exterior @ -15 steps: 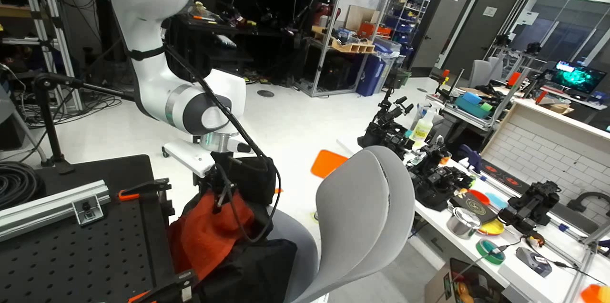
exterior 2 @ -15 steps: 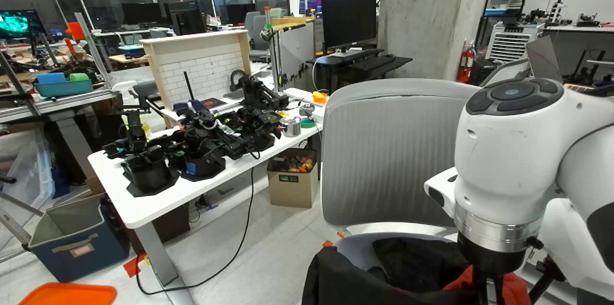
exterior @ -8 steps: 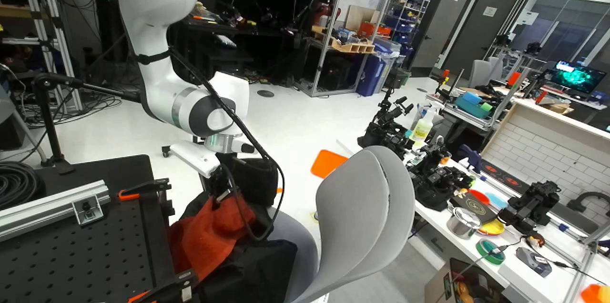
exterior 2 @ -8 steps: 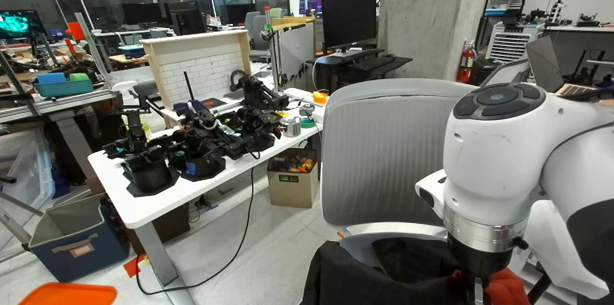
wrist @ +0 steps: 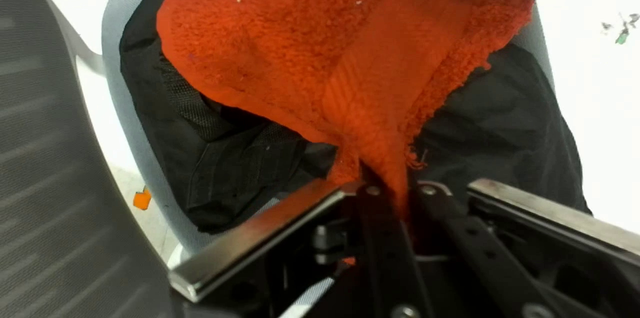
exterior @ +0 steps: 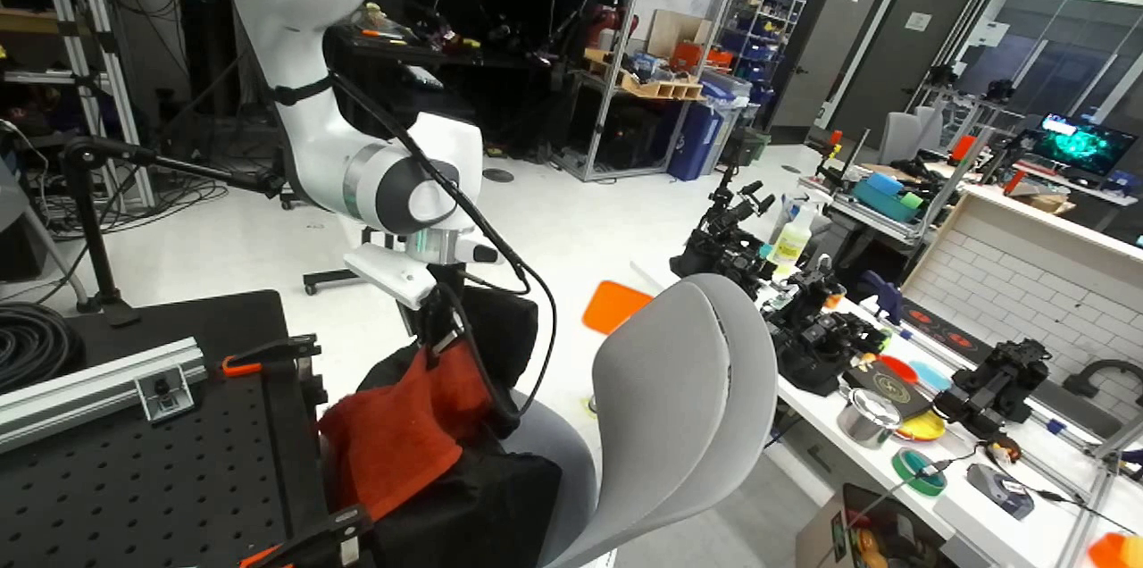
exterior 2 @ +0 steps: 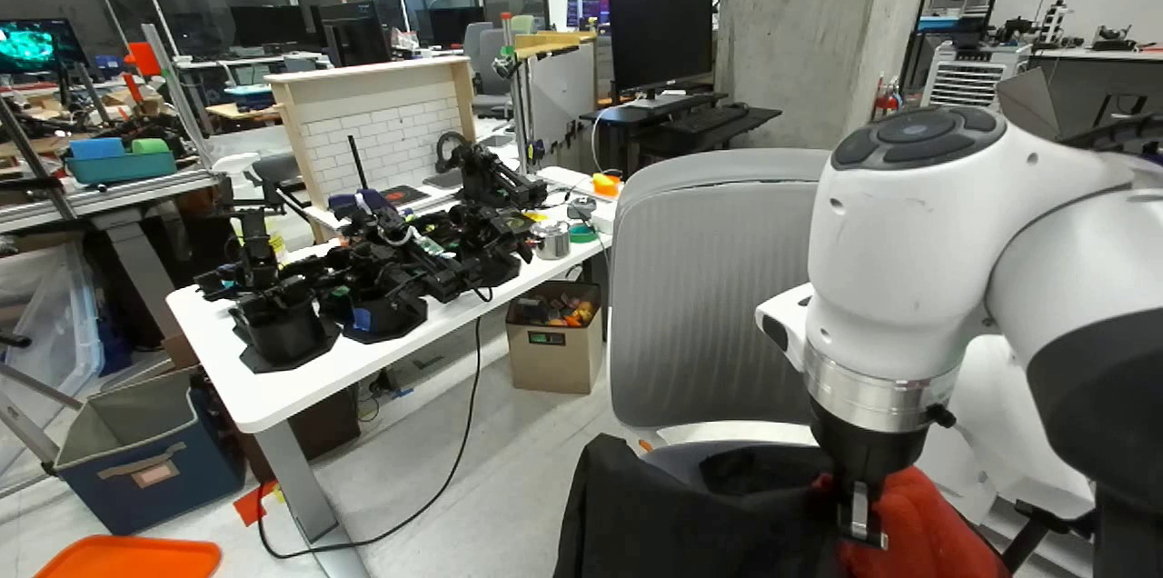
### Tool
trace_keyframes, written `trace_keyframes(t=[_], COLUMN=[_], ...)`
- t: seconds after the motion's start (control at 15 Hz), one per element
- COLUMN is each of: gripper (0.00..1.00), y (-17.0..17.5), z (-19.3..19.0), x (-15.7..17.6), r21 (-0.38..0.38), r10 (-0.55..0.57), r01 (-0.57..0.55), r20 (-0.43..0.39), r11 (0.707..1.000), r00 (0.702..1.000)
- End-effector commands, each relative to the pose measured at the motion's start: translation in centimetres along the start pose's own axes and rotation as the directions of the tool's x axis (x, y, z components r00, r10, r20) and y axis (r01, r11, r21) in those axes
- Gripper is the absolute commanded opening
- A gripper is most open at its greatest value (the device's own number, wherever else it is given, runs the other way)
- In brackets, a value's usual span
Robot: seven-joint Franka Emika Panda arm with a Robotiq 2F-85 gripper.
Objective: Pick up the red cloth and black bag together and put them on the back rest of the gray chair
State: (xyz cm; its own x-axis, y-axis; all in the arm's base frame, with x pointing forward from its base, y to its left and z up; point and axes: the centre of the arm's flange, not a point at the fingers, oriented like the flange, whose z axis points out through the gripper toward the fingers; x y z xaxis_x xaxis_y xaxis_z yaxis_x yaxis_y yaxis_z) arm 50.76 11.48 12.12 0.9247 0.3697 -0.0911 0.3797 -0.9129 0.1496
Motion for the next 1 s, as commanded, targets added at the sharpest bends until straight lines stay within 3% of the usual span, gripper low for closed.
trace_keyframes(t=[0.0, 0.4, 0.93], gripper=[0.01, 0.01, 0.01], y=[2.8, 11.3, 28.0], z=[-5.1, -15.6, -28.2], x=[1.9, 4.8, 4.0], r21=[-0.032, -0.052, -0.007], r10=[0.028, 0.126, 0.287], r01=[-0.029, -0.136, -0.3], r20=[-0.05, -0.16, -0.279], r11=[0.999, 0.989, 0.954], r00=[0.998, 0.979, 0.917])
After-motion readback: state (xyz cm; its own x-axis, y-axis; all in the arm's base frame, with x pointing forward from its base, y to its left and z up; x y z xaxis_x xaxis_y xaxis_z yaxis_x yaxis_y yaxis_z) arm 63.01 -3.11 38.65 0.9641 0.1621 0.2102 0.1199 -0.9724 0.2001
